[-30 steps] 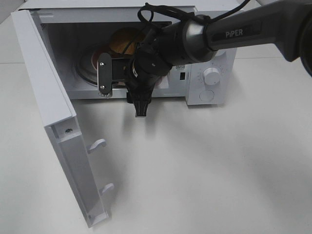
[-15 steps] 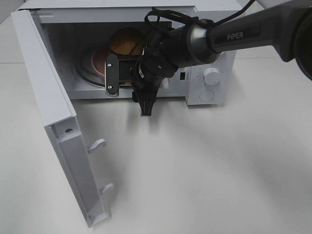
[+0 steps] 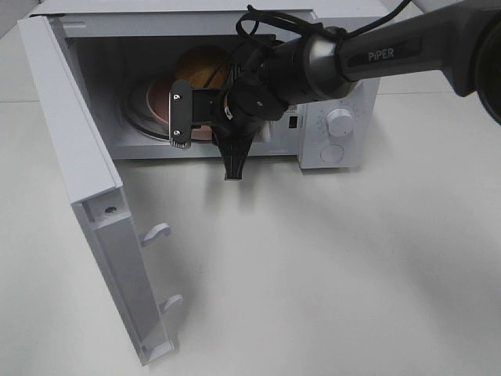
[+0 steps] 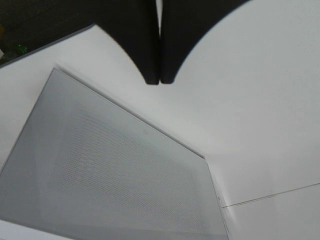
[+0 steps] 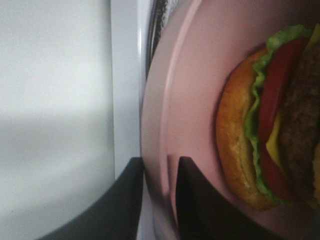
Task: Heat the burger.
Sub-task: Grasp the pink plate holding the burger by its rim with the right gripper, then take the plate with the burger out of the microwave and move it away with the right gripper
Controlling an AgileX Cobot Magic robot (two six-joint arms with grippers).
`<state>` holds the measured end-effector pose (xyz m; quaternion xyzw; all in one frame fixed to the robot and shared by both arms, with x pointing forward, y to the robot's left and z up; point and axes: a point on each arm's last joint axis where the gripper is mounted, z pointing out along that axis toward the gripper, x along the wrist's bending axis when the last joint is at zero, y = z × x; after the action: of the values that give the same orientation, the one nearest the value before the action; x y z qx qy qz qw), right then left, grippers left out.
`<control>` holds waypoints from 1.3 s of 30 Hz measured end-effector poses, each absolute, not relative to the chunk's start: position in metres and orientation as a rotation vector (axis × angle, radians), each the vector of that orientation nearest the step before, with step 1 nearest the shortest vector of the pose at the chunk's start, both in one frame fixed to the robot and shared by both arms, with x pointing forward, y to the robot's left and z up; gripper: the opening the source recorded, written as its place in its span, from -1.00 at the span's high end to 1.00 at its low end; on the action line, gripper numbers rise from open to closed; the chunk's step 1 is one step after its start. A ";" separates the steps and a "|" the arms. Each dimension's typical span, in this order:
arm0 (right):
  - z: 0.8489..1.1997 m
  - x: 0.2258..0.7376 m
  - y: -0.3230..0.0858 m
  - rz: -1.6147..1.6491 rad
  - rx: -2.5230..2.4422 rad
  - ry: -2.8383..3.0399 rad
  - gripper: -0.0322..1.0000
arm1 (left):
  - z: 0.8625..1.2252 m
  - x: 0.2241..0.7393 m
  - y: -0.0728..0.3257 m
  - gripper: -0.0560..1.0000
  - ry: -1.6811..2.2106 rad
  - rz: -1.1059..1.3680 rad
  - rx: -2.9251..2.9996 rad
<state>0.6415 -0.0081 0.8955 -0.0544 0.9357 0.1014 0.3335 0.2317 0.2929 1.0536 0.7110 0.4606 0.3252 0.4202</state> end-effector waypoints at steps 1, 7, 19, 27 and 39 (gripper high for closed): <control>0.896 0.642 -0.008 0.262 -0.148 2.440 0.61 | 1.054 0.232 0.293 0.89 1.154 0.815 1.782; 0.895 0.640 -0.005 0.273 -0.145 2.440 0.75 | 1.054 0.232 0.293 0.89 1.154 0.815 1.782; 0.897 0.639 -0.005 0.264 -0.153 2.442 0.75 | 1.054 0.232 0.293 0.89 1.154 0.815 1.782; 0.906 0.633 -0.007 0.246 -0.196 2.480 0.75 | 1.054 0.232 0.293 0.89 1.154 0.815 1.782; 0.930 0.621 -0.012 0.187 -0.333 2.558 0.75 | 1.054 0.232 0.293 0.89 1.154 0.815 1.782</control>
<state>0.6210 -0.0125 0.9298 -0.1237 0.9512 0.0696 0.2741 0.2317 0.2929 1.0536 0.7110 0.4606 0.3252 0.4202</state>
